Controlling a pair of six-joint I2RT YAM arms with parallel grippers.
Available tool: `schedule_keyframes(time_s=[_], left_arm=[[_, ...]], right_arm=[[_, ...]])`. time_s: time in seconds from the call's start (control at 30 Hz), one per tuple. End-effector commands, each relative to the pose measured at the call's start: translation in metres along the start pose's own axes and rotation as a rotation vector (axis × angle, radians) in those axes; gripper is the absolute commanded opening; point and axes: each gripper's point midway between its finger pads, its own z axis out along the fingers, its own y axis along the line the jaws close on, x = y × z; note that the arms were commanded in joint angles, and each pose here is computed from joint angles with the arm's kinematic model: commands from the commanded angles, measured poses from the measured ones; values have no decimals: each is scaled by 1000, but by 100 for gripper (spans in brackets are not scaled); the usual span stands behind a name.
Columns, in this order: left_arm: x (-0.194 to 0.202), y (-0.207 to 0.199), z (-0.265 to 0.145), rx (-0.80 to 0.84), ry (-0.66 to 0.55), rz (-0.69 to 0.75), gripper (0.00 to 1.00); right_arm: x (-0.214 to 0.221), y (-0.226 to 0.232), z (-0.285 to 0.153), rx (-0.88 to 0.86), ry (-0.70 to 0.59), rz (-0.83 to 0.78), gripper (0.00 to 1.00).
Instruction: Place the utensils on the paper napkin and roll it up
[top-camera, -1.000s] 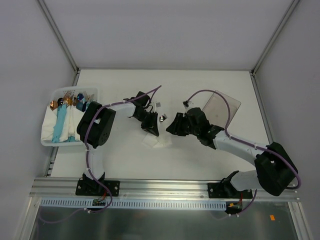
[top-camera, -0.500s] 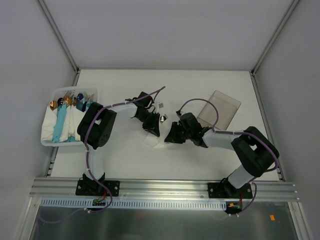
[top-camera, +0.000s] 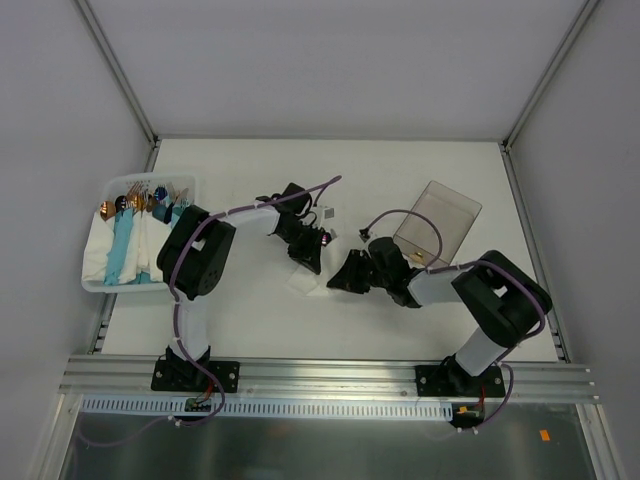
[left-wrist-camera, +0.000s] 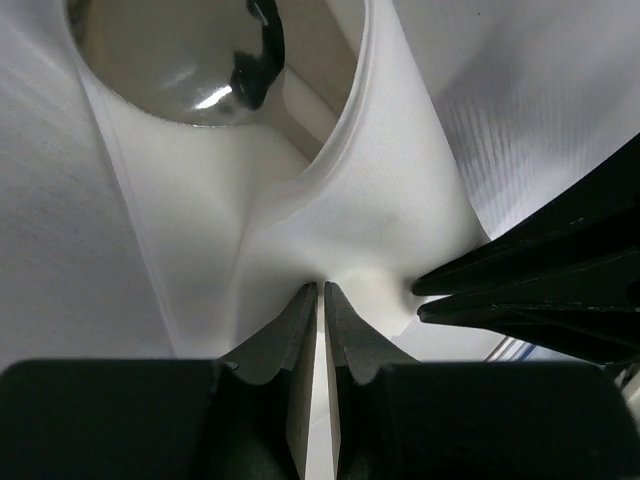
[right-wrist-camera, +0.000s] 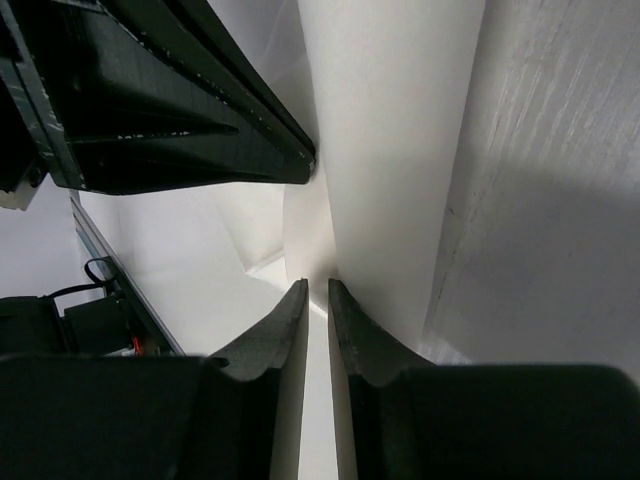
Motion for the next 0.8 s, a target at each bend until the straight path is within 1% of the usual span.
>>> schedule_keyframes(time_s=[0.0,0.1,0.17,0.2,0.23,0.37,0.5,0.63,0.77], left_arm=[[7,13,8,-95,38,105,9],[9,13,13,-95,55,131,9],[9,12,13,-92,57,132,9],[10,12,13,-90,62,136,9],[10,12,13,-91,62,139,9],[10,10,12,-93,64,176,9],[6,9,7,-110,54,244,10],[4,7,5,-122,55,292,11],[8,5,7,-131,69,317,10]], right_arm=[[48,-36,-8,117,124,77,17],[45,-14,-11,63,109,59,20],[38,-1,-15,28,85,46,24],[28,10,-20,1,50,30,26],[23,15,-22,5,44,10,29],[-4,39,-36,7,-24,-87,30],[-23,44,-46,57,-61,-165,31],[-31,34,-47,86,-66,-171,31],[-37,23,-37,111,-60,-161,30]])
